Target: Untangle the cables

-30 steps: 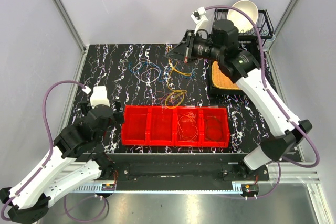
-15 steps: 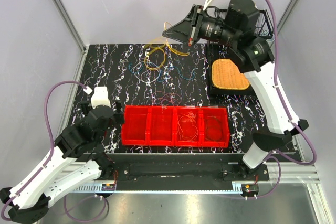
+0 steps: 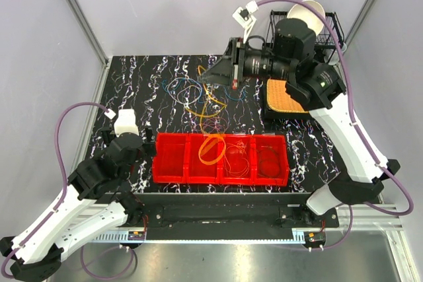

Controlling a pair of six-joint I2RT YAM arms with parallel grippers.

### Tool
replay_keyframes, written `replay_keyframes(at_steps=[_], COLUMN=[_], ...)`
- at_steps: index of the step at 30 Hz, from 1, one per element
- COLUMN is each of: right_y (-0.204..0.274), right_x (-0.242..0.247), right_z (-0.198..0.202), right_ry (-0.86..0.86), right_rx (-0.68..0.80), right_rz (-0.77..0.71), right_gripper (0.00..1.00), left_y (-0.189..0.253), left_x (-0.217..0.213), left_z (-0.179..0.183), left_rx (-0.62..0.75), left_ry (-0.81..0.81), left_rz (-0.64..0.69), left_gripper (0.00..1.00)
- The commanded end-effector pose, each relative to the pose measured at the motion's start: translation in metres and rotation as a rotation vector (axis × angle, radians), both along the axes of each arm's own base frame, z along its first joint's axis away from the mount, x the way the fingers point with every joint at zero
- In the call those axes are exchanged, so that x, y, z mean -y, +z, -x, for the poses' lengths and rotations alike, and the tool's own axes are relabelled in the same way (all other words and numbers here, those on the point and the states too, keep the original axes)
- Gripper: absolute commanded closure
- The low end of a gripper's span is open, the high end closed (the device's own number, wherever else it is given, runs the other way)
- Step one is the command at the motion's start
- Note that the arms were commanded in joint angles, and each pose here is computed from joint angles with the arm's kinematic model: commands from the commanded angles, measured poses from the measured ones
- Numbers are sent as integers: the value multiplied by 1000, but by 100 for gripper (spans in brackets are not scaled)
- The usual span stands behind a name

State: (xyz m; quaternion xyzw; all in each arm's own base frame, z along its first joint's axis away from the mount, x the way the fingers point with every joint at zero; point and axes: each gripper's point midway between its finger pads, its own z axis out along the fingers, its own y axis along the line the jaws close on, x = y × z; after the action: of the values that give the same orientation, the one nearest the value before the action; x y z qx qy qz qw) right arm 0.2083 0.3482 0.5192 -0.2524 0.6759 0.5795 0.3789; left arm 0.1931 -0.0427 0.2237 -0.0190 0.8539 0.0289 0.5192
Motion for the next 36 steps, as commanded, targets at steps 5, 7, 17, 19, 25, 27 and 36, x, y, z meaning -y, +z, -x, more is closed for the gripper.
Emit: replay_keyframes(at_steps=[5,7,17,19,25,27,36], right_y=[-8,-18,-80,-88,-82,-72,-4], right_x=[17,16,0,-5,-8,-5,10], right_z=[42,46,35,33,30,31,46], right_ry=[62,75,78,85,80,79,85], right_rx=[-12,-30,-140,-153,-135,-108,44], right_rz=[19,36,126,135,126,110,16], right_gripper=[100,100,100,100,100,100,100], left_y=[4,5,5,5,6,5,4], left_x=[5,5,5,5,4,5,5], left_z=[-5,-5,-4,-4,-4,-4,-4], left_rx=[21,22,25,23,27,25,22], left_ry=[-10,-10,-8,-8,-8,-10,-10], left_rz=[21,22,24,23,28,26,22], left_gripper=[1,1,1,1,1,1,1])
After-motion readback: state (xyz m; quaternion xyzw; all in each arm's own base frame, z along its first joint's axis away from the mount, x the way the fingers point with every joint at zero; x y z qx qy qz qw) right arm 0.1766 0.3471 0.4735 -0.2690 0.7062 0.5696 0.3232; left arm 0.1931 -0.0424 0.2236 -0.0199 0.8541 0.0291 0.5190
